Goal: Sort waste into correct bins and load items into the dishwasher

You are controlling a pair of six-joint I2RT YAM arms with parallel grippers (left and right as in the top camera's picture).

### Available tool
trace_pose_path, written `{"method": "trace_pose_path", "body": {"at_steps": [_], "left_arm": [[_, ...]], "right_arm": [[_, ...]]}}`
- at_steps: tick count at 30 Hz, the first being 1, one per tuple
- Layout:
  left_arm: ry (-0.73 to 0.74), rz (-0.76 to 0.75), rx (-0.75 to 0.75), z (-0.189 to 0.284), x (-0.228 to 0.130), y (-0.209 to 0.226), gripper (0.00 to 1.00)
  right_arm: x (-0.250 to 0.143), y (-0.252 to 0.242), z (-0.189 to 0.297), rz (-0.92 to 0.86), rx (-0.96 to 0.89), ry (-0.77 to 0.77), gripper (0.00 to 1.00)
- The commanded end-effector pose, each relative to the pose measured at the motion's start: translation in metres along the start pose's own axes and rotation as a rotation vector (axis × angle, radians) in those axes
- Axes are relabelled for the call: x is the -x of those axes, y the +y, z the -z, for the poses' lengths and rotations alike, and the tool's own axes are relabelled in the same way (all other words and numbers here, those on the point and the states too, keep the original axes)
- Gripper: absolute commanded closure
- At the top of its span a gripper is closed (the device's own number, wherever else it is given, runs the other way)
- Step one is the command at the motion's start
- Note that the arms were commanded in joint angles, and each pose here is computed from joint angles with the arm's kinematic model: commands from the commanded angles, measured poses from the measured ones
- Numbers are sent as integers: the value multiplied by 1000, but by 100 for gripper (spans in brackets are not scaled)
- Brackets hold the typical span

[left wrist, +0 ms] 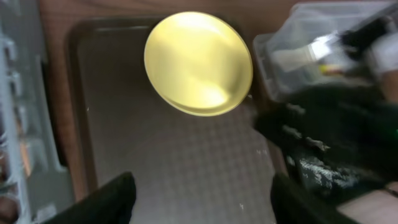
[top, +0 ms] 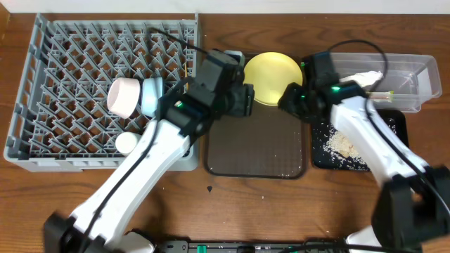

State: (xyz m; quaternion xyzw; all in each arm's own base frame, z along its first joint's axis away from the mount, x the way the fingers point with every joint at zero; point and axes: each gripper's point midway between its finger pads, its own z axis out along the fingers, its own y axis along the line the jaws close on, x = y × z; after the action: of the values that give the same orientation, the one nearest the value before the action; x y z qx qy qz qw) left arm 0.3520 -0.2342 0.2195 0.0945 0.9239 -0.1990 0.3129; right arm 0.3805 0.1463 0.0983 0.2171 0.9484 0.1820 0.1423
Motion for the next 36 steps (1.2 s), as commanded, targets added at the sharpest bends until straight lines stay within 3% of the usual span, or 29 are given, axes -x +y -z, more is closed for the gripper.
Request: {"method": "trace_pose_path", "body": {"at_steps": [1, 6, 9, 13, 16, 19, 23, 30, 36], "left_arm": [[-40, -7, -20, 36, 4, -5, 28], [-42, -10, -21, 61, -2, -4, 27], [-17, -7, -11, 64, -10, -1, 27], [8, -5, -1, 63, -16, 1, 27], [9, -5, -1, 64, -16, 1, 27], [9, -5, -1, 64, -16, 1, 27], [9, -5, -1, 64, -16, 1, 27], [8, -5, -1, 64, -16, 1, 27], [8, -5, -1, 63, -16, 1, 27]], "right_arm": [[5, -8, -39, -188, -63, -18, 60], [1, -22, -81, -289, -105, 10, 62], [-5, -33, -102, -326, -139, 33, 53], [-8, -37, -118, -292, -146, 47, 80], [-17, -35, -121, -259, -142, 86, 90], [-22, -27, -119, -205, -110, 115, 78], [-23, -13, -109, -141, -49, 138, 75], [6, 6, -68, -92, -6, -11, 64], [27, 12, -65, -107, 9, -112, 58]]}}
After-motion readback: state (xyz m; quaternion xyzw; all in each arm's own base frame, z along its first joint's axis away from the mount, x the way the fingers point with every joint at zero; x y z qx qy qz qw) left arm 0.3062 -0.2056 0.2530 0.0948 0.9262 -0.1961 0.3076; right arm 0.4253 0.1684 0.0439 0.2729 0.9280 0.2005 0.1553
